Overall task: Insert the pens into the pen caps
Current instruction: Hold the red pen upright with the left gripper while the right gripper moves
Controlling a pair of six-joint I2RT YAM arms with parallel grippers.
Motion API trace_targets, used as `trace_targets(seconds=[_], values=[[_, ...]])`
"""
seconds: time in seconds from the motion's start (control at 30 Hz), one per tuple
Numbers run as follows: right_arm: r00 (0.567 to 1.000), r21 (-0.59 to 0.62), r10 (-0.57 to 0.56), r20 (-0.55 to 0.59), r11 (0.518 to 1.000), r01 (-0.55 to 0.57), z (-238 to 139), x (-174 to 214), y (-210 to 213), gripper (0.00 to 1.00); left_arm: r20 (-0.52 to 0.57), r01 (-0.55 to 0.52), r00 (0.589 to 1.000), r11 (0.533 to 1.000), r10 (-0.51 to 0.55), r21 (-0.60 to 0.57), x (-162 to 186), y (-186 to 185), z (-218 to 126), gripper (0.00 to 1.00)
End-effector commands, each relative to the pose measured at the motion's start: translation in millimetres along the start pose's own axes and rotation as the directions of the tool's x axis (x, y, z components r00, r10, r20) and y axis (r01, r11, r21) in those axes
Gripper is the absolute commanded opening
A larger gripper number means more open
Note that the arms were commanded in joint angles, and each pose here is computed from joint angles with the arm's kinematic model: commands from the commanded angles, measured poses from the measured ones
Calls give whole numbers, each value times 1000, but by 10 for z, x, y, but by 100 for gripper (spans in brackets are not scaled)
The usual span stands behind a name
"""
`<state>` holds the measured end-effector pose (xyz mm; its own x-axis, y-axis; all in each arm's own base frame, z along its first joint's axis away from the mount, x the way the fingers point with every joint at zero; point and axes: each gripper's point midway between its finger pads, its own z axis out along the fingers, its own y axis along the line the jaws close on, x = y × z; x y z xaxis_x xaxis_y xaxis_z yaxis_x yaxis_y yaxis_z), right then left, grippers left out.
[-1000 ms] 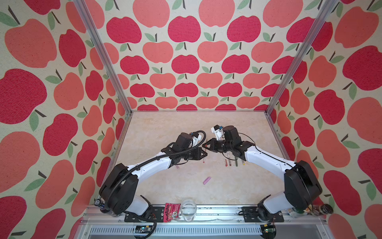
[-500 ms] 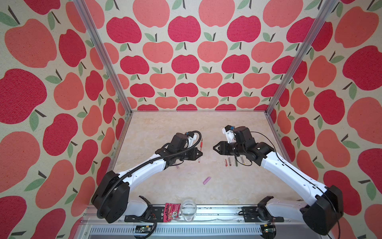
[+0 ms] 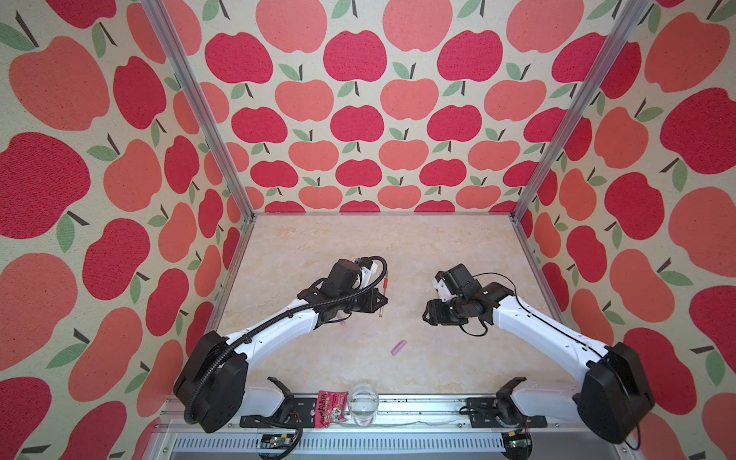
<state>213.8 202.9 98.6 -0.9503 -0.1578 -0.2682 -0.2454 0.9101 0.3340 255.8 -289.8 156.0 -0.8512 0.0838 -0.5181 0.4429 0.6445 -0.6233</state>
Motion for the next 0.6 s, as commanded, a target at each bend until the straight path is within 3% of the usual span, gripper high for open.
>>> trace_targets(seconds=[0.0,0.57], values=[[1000,43,-18,-19,999,19,134,3,-128,61,15,-21,1000,1000,21,-7,-4,28,-33,0],[995,100,-42,-85,994,51,590,-143,-357,64,27,-15,1000,1000,15,-17,-13,37,-59,0]])
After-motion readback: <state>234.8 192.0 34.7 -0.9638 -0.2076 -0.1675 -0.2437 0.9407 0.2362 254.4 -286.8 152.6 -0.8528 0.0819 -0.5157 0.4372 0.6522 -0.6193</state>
